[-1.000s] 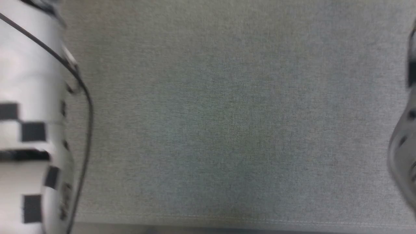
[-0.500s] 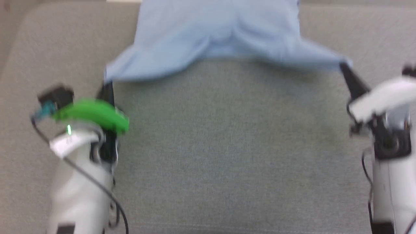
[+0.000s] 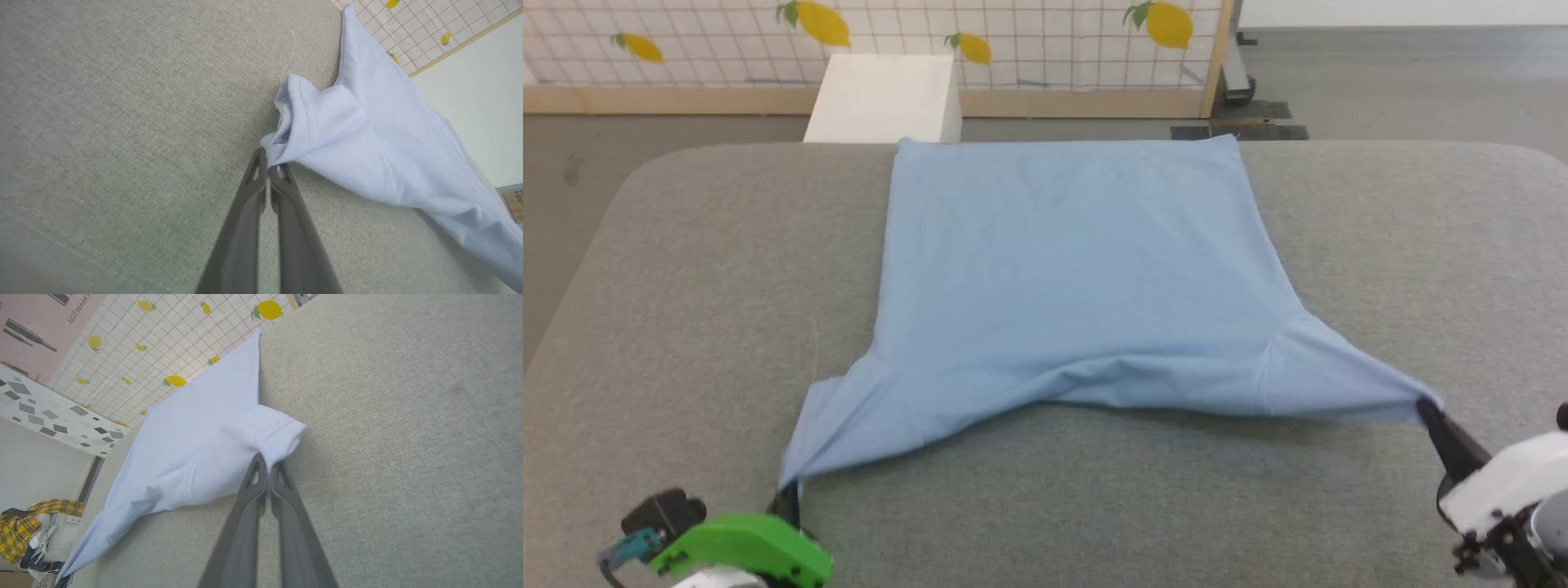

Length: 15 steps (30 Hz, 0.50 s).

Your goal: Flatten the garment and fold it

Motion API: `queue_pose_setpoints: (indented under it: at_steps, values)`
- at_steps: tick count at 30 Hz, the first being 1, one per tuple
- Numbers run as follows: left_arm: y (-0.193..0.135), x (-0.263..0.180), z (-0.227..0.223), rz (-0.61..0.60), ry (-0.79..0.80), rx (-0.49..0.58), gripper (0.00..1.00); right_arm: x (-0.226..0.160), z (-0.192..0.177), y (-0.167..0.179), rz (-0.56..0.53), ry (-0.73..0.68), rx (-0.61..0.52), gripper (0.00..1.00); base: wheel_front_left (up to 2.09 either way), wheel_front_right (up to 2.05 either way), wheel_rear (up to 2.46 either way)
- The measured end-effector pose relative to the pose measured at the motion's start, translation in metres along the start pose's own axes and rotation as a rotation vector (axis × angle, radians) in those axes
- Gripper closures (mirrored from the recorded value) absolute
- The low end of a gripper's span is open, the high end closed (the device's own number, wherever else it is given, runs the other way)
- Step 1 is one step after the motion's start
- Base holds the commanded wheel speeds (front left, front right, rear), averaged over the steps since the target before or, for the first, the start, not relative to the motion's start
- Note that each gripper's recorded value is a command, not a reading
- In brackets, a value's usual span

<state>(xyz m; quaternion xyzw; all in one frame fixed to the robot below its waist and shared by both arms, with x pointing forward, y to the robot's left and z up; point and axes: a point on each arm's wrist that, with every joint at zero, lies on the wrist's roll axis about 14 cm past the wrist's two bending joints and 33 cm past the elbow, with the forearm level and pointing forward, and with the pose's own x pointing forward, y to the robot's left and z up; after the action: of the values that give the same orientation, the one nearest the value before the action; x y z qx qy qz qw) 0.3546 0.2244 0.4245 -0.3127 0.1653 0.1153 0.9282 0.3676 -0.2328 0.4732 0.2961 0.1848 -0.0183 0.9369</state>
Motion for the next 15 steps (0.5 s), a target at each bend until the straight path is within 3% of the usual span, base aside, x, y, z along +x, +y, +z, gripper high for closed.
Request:
queue_pose_setpoints:
  at_steps: [3,7,10,15]
  values:
    - [0.005,-0.009,-0.011,0.016,0.076,0.048,1.00,-0.013,-0.007,-0.009,-0.031,0.039,-0.037,1.00,0.00,0.00,0.00]
    - [0.015,-0.013,-0.011,0.055,0.149,0.281,1.00,-0.015,-0.008,-0.009,-0.057,0.112,-0.192,1.00,0.00,0.00,0.00]
    - [0.019,-0.013,-0.023,0.058,0.242,0.423,1.00,-0.011,-0.026,-0.011,-0.081,0.269,-0.349,1.00,0.00,0.00,0.00]
    - [0.009,-0.007,-0.036,0.031,0.301,0.473,1.00,-0.005,-0.059,-0.013,-0.125,0.550,-0.569,1.00,0.00,0.00,0.00]
